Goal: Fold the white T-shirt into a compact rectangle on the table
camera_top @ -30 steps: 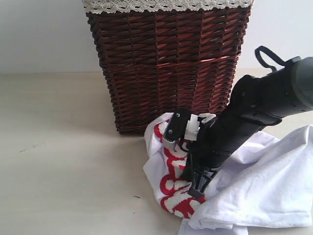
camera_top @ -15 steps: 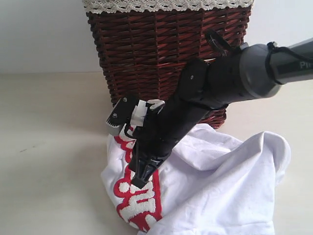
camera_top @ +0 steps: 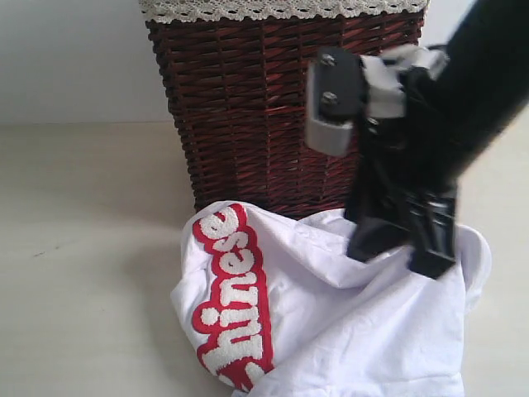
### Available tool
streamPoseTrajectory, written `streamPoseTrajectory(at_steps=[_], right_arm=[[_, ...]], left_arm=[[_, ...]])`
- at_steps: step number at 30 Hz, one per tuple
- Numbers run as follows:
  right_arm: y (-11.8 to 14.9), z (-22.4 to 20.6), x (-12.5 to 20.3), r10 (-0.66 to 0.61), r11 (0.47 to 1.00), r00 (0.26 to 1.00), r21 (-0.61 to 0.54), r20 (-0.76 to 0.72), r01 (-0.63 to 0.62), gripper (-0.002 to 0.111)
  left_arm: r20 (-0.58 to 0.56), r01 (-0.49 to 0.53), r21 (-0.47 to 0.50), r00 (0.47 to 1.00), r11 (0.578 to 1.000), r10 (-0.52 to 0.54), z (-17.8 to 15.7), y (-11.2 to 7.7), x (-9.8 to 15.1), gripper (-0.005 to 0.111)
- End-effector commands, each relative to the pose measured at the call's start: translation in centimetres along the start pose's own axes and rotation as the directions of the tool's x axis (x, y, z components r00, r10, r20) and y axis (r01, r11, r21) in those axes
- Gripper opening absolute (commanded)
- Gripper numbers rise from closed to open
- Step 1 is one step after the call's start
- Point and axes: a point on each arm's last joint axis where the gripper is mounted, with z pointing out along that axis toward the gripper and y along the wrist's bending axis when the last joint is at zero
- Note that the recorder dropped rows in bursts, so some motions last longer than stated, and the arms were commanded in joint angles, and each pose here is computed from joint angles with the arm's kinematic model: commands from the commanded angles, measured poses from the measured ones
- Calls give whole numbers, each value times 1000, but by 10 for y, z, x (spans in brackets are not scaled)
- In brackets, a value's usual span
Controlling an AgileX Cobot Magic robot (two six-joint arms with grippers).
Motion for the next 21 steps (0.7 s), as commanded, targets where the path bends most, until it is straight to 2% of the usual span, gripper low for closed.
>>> streamPoseTrajectory(at_steps=[1, 6, 8, 13, 17, 21], right_arm=[[8, 25, 60, 146, 984, 981, -84, -128, -158, 43], [8, 67, 113, 219, 975, 958, 85, -186, -206, 42], [14, 78, 124, 237, 970, 951, 106, -198, -220, 42], [23, 93, 137, 245, 964, 952, 147, -184, -220, 42], [20, 98, 138, 254, 948, 960, 230, -121, -221, 42], [14, 106, 138, 284, 935, 954, 245, -93, -255, 42]], left_arm=[[16, 11, 9, 1000, 1000, -11, 0, -1, -1, 0], [16, 11, 9, 1000, 1000, -11, 0, -1, -1, 0], [16, 11, 9, 1000, 1000, -11, 0, -1, -1, 0], [16, 11, 9, 1000, 1000, -11, 0, -1, -1, 0], [16, 11, 9, 1000, 1000, -11, 0, -1, -1, 0], [16, 11, 9, 1000, 1000, -11, 0, -1, -1, 0]])
